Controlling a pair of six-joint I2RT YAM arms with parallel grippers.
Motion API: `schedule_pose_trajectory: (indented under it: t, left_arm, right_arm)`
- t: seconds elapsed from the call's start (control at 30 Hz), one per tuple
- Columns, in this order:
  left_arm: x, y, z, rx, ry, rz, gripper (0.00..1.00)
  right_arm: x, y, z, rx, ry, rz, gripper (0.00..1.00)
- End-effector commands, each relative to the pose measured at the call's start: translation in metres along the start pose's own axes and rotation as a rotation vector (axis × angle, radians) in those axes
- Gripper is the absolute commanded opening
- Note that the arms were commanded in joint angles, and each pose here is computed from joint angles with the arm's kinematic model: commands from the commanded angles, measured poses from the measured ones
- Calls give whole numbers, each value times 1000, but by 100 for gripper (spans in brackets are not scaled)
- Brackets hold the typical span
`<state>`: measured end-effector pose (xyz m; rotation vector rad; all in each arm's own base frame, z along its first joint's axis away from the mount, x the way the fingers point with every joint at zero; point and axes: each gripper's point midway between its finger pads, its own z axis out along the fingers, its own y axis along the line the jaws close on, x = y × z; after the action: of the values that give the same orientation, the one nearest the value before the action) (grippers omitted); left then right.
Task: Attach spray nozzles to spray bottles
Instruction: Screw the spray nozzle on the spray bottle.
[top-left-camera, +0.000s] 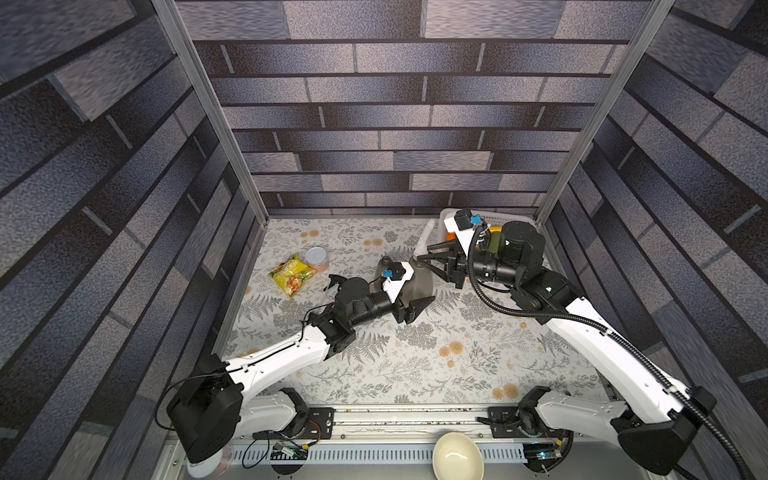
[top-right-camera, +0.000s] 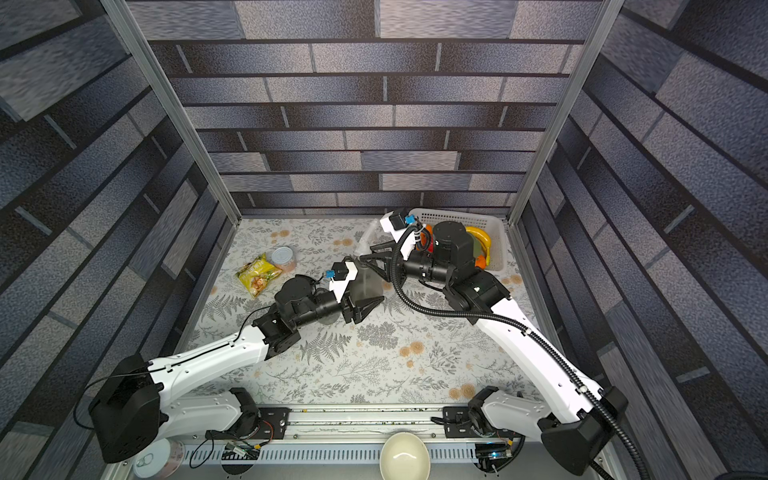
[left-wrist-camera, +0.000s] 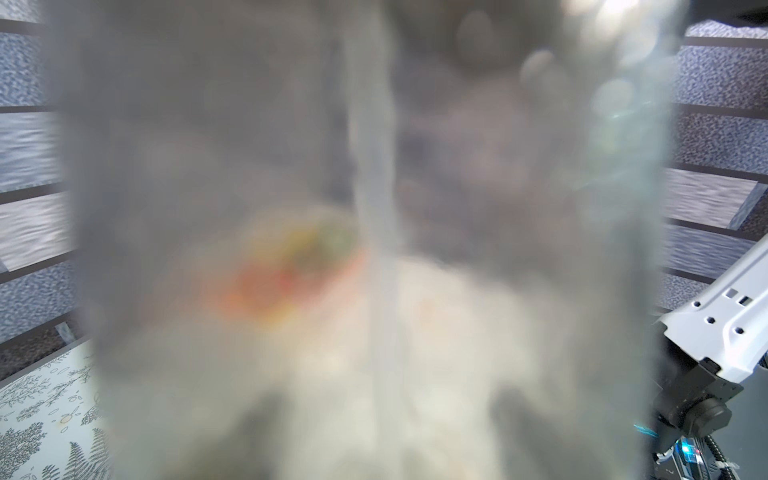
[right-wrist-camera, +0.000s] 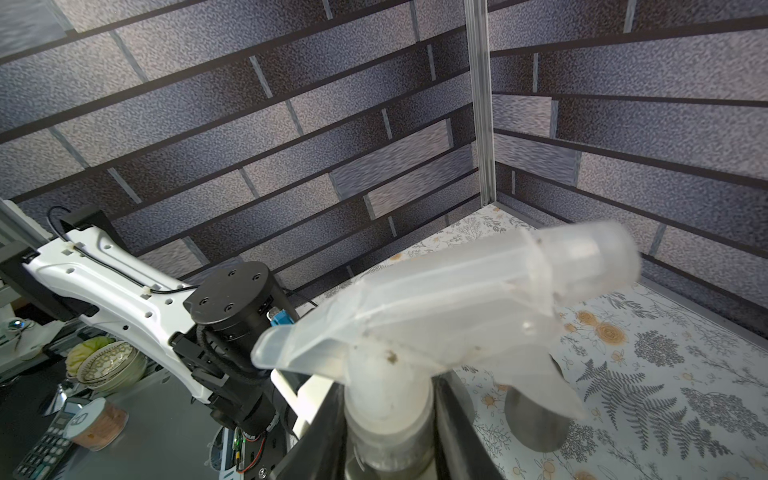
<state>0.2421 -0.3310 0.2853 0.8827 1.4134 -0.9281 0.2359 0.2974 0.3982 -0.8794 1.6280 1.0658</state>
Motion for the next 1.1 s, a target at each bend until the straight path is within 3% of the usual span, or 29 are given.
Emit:
schedule_pose_trajectory:
  t: [0.0,0.27,0.6,0.73,1.07]
  left_arm:
    - [-36,-4,4,8,-90,62,79]
    - [-38,3,3,-36,-102,80,79]
    - [-38,9,7,-82,-110,118,79]
    - [-40,13,10,-94,-136,107,78]
    - [-16,16,6,-87,-90,67,78]
  right_arm:
    - [32,-20,5,146,78,32,20]
    - [45,-49,4,469,70,47,17]
    - [42,-58,6,762,3,91,16]
    - [42,-61,10,812,-11,91,18]
    - [18,-36,-2,691,-10,50,49]
